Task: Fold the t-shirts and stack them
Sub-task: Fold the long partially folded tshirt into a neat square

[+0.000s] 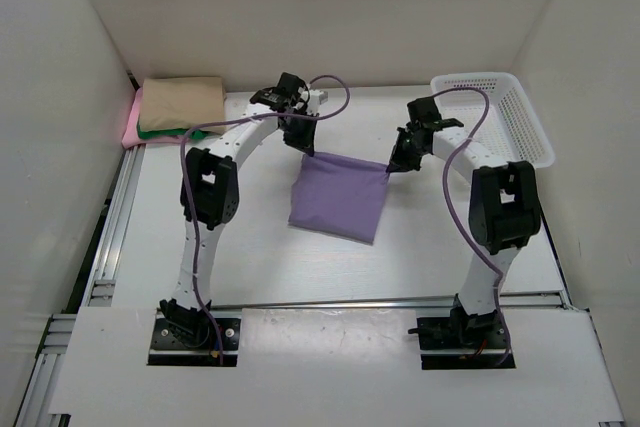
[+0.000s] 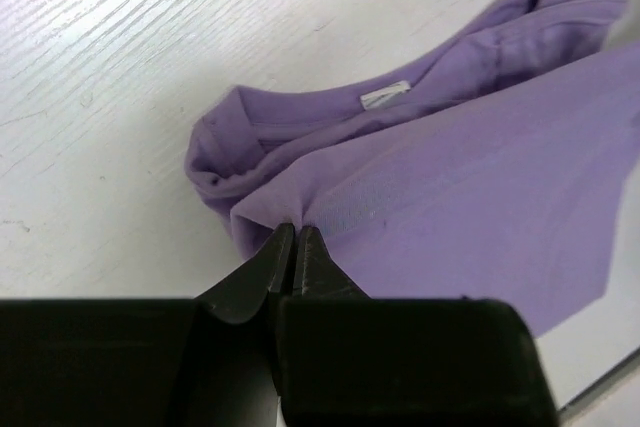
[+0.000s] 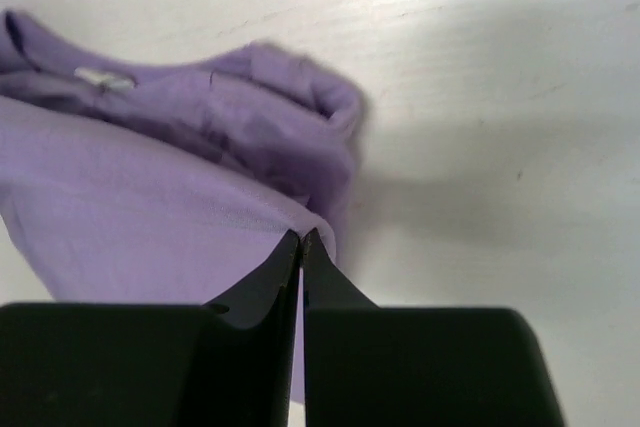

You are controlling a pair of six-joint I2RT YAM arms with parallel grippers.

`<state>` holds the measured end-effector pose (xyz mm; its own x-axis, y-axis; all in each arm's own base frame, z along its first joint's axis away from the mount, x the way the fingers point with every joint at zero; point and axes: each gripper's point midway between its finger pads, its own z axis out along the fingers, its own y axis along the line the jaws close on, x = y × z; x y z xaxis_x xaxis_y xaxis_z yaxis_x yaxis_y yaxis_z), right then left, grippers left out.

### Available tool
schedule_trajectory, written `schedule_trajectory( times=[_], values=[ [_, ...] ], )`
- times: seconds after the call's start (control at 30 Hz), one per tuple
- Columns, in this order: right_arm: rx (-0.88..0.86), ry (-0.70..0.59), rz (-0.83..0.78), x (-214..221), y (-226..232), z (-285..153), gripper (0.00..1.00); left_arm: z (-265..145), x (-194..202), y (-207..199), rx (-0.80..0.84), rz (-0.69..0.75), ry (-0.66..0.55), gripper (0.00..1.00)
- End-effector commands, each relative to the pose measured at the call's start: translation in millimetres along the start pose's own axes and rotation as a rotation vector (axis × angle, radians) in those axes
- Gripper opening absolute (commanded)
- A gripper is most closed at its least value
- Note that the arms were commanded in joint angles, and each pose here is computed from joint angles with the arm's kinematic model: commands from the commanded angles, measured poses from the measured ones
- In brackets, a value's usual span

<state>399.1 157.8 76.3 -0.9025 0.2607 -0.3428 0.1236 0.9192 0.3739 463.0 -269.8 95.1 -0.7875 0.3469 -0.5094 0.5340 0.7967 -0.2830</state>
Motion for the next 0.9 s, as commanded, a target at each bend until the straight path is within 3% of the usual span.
schedule_trajectory(
  times=[0.0,0.13,0.17,0.2,0.23,0.33,0.4,0.5,0.57,0.6,0.63,0.73,0.77,0.87],
  values=[
    [0.020,-0.054,0.023,-30.0,-1.1,0.4,0.00,-8.6,-20.8,18.5,-0.083,0.012,-0.065,0.10],
    [0.016,-0.016,0.003,-33.8,-3.5,15.6,0.02,2.2,-19.8,31.9,-0.135,0.009,-0.058,0.15],
    [0.019,-0.012,0.004,-34.8,-3.2,16.5,0.08,6.7,-16.3,37.9,-0.160,0.005,-0.046,0.17],
    [0.011,-0.026,-0.008,-42.0,0.4,15.7,0.28,6.5,-16.2,39.5,-0.169,0.005,-0.046,0.18],
    [0.029,-0.011,-0.013,-40.0,-3.3,17.9,0.36,4.9,-18.7,46.1,-0.183,-0.001,-0.057,0.21],
    [0.048,-0.035,-0.030,-49.3,-3.2,12.1,0.46,0.3,-25.9,49.1,-0.208,0.003,-0.076,0.53],
    [0.051,-0.057,-0.045,-53.4,-1.5,1.0,0.46,-10.5,-33.6,55.9,-0.265,0.006,-0.101,0.66],
    [0.077,-0.106,-0.060,-49.6,-1.4,-22.6,0.45,-45.2,-52.6,66.0,-0.384,0.011,-0.173,0.68],
    [0.073,-0.124,-0.064,-36.9,-0.6,-34.7,0.39,-60.7,-54.0,66.5,-0.416,0.011,-0.195,0.68],
    [0.057,-0.117,-0.079,-27.9,5.0,-35.8,0.30,-78.7,-64.7,58.6,-0.407,0.020,-0.249,0.68],
    [0.038,-0.108,-0.074,-20.0,8.9,-36.2,0.25,-70.5,-51.9,45.8,-0.374,0.034,-0.215,0.68],
    [-0.083,-0.036,-0.047,8.9,29.6,-29.8,0.05,-53.7,-31.6,13.1,-0.262,0.065,-0.160,0.59],
    [-0.120,-0.024,-0.020,11.5,35.6,-24.8,0.01,-49.2,-25.3,11.2,-0.244,0.063,-0.143,0.50],
    [-0.143,0.058,0.020,28.4,38.9,-6.3,0.01,-29.0,-6.4,4.3,-0.195,0.062,-0.077,0.33]
  ],
)
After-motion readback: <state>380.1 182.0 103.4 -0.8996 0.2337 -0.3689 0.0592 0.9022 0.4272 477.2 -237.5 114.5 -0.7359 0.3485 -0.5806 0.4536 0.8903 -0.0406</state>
